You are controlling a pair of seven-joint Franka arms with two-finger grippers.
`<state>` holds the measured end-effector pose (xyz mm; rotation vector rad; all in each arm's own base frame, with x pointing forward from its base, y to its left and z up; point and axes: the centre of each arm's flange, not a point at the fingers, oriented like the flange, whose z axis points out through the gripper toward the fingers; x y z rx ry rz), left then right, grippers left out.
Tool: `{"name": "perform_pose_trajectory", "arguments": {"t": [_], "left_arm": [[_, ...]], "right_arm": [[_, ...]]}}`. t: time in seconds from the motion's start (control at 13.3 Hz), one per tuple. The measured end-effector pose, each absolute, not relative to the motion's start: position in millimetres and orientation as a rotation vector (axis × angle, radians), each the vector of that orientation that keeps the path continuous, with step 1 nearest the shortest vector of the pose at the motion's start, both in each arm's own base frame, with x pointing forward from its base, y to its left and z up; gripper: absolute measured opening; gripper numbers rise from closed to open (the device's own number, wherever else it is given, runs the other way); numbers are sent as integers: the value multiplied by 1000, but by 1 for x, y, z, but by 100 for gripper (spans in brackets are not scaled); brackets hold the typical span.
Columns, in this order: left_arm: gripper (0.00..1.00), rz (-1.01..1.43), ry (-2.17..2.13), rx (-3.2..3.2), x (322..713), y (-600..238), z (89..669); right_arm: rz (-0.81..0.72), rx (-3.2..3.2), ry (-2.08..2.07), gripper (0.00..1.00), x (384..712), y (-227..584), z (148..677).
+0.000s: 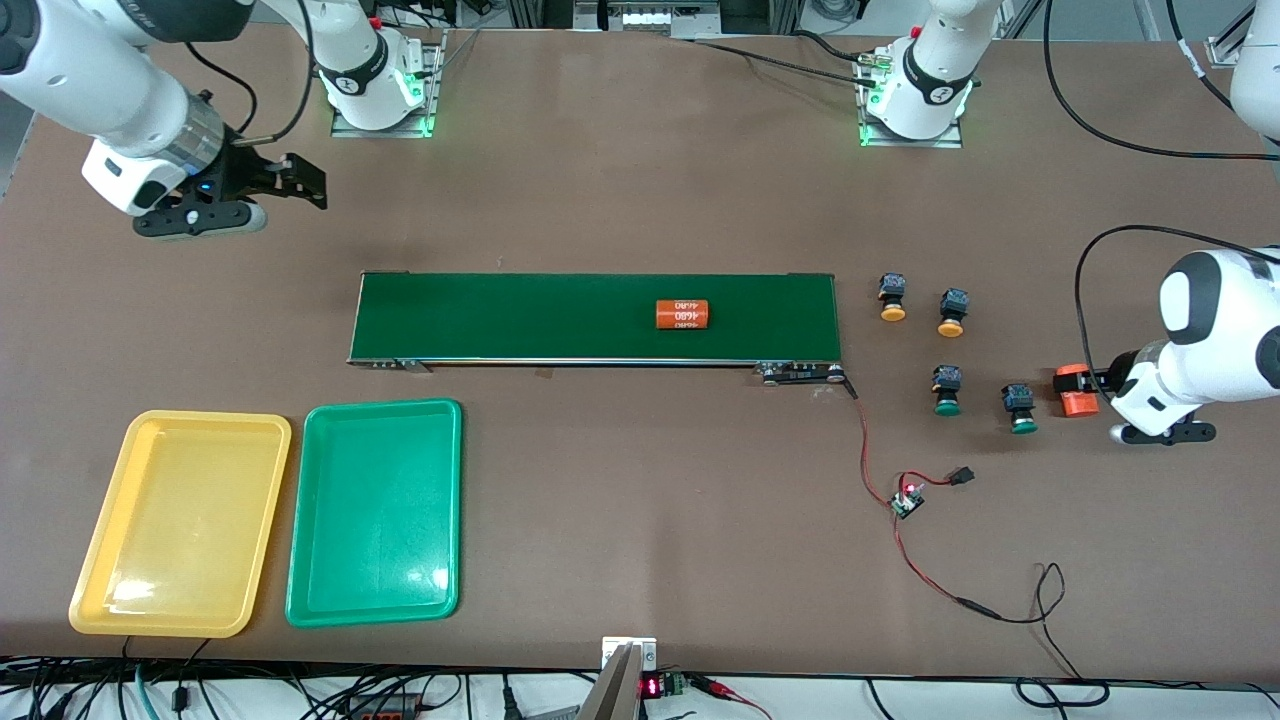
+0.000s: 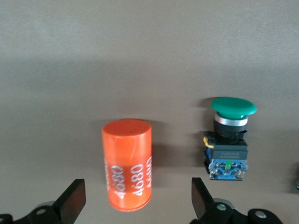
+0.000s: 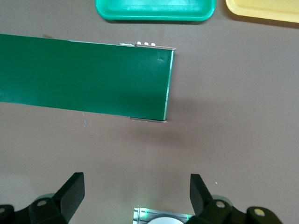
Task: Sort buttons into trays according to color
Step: 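Grasp the second orange cylinder with the left gripper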
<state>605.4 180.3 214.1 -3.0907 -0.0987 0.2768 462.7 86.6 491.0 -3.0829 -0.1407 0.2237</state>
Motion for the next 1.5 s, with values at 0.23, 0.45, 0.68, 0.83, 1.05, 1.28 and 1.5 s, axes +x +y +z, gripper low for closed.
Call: {"name": "perform_pose_trajectory", "arguments": {"t": [0.23,0.45,0.68,0.83,1.05,1.28,1.5], "left_arm": [[89,275,-101,-3104,604,180,202],[87,244,-98,-3115,603,188,194],[87,231,-81,-3104,603,192,193],[82,223,-38,-3080,603,194,190],[69,218,-12,-3068,601,199,177],[50,265,-4,-3064,599,198,177],[50,271,7,-3063,601,194,182]], "right_arm": [[190,-3100,-85,100,456,130,490],[167,-3107,-46,100,451,158,486],[143,-3104,-36,100,454,164,481],[137,-3102,-35,100,457,165,479],[133,-3102,-34,100,457,165,479],[132,-3102,-34,100,457,165,479],[132,-3102,-34,100,457,165,479]]}}
